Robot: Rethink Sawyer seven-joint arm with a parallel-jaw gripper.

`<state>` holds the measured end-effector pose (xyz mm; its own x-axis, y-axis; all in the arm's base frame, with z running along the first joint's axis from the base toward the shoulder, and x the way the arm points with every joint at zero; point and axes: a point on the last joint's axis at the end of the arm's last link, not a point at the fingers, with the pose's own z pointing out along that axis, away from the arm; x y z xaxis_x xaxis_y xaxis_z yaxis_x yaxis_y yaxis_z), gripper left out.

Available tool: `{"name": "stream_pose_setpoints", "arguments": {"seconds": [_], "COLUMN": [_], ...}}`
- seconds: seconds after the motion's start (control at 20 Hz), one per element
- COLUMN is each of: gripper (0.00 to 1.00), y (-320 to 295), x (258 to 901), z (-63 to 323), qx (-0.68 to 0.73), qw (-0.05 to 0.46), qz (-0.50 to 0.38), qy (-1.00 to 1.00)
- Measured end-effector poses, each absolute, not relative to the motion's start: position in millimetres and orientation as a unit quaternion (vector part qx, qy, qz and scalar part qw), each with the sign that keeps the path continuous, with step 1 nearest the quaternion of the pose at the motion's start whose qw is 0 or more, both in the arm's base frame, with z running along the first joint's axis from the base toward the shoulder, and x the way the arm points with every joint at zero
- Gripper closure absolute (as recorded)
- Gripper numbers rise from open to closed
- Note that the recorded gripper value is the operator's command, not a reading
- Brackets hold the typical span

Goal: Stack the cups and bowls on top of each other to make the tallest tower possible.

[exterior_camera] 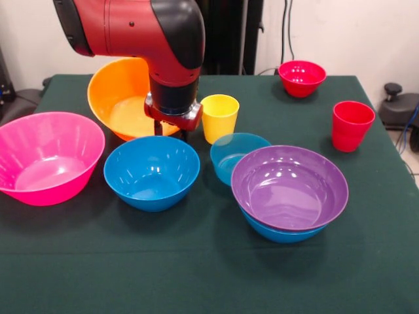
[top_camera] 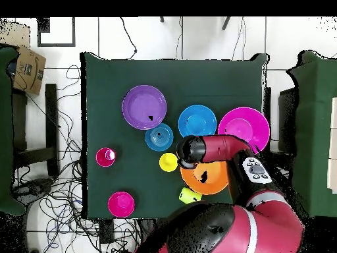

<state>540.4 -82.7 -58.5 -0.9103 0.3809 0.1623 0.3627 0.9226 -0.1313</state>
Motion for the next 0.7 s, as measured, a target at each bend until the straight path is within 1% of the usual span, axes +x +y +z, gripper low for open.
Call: {"name": "stream_pose_setpoints", "arguments": {"seconds": [0.7], "gripper": [1.0], "y": [-83.3], "x": [540.4], "z": [-57.2], "qx": [-0.19], "qw": [0.095], "qz": [0.052], "qy": [-0.976]}}
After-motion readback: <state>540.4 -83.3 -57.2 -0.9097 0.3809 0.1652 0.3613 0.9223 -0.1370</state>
